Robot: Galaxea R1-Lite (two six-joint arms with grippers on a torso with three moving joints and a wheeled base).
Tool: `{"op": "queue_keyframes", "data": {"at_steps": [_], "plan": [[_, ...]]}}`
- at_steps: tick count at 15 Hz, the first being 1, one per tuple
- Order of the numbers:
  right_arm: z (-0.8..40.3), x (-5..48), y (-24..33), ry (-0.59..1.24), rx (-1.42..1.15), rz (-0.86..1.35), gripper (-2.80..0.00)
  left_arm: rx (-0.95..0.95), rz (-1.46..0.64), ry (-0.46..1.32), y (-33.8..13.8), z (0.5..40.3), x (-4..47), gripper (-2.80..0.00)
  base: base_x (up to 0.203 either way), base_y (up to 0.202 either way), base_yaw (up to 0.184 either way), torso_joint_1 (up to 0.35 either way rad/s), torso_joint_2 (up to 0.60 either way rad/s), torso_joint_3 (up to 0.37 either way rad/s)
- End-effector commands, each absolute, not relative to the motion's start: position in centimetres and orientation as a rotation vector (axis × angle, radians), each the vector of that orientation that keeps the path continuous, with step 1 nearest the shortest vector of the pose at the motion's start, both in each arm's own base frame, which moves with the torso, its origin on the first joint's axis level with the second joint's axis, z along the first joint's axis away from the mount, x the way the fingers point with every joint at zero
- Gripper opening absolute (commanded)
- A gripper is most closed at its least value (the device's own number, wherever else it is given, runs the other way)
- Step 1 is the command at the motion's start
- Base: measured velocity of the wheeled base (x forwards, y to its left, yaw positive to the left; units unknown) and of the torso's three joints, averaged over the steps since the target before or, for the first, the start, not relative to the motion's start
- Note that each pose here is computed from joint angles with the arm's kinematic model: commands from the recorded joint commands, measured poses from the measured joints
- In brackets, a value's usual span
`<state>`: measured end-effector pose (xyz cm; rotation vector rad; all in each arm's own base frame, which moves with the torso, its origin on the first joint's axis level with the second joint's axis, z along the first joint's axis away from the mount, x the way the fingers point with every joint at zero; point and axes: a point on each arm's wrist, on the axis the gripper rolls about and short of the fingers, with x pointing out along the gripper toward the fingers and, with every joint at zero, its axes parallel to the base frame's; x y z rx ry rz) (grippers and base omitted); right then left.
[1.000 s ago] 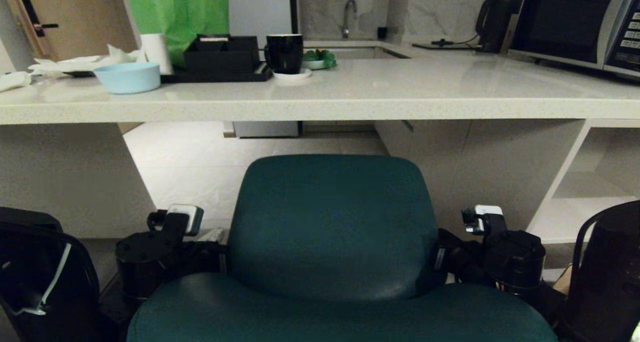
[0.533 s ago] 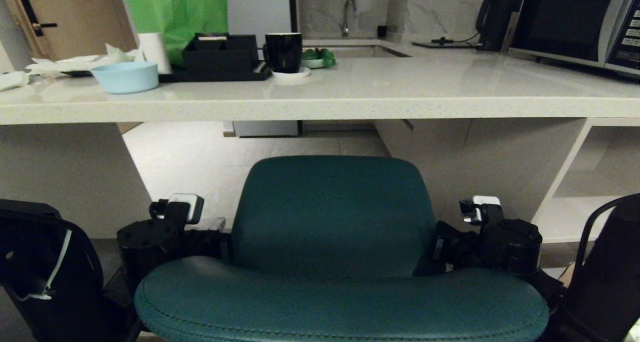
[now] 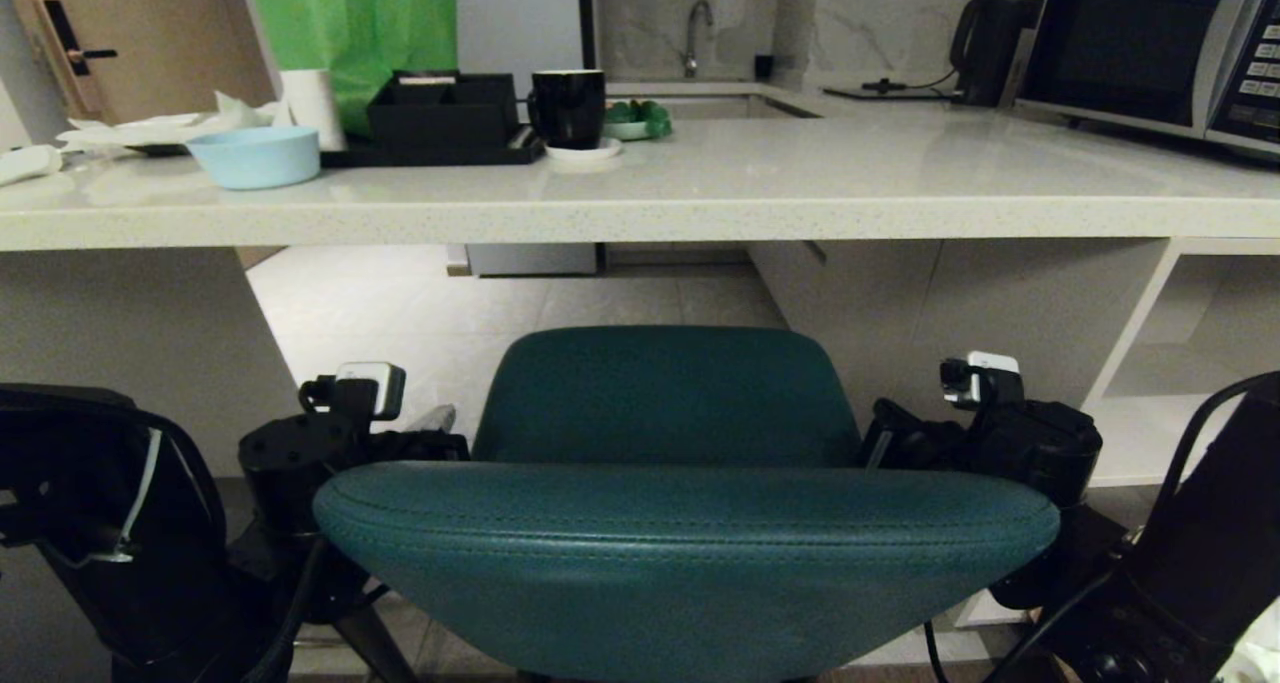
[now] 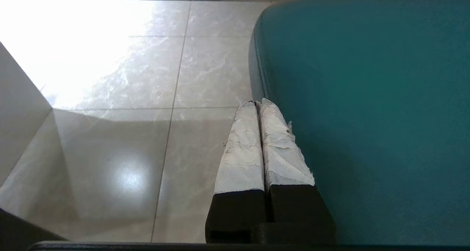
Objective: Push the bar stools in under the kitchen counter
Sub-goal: Pull the blue chair out from under the dining table
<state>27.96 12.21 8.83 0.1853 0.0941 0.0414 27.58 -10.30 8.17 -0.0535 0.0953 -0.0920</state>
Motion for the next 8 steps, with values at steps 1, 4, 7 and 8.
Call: {"op": "queue_keyframes", "data": {"at_steps": [1, 4, 7, 8], "plan": [[8.8, 28.1, 11.6, 0.098, 0.184, 0.013, -2.80, -0.044, -0.051, 0.124, -9.5, 7.4, 28.1, -2.80, 0.000, 0.000, 0.000, 0.000, 0.00, 0.000], [8.0, 28.7, 10.3, 0.116, 0.178, -0.033, -2.80, -0.051, -0.008, 0.117, -8.2, 7.5, 28.7, -2.80, 0.000, 0.000, 0.000, 0.000, 0.00, 0.000], [6.6, 27.9, 10.6, 0.170, 0.171, -0.019, -2.80, -0.046, -0.031, 0.144, -8.6, 7.0, 28.0, -2.80, 0.000, 0.000, 0.000, 0.000, 0.00, 0.000], [6.4, 27.6, 11.5, 0.164, 0.176, 0.010, -2.80, -0.041, -0.051, 0.156, -9.2, 6.8, 27.7, -2.80, 0.000, 0.000, 0.000, 0.000, 0.00, 0.000]]}}
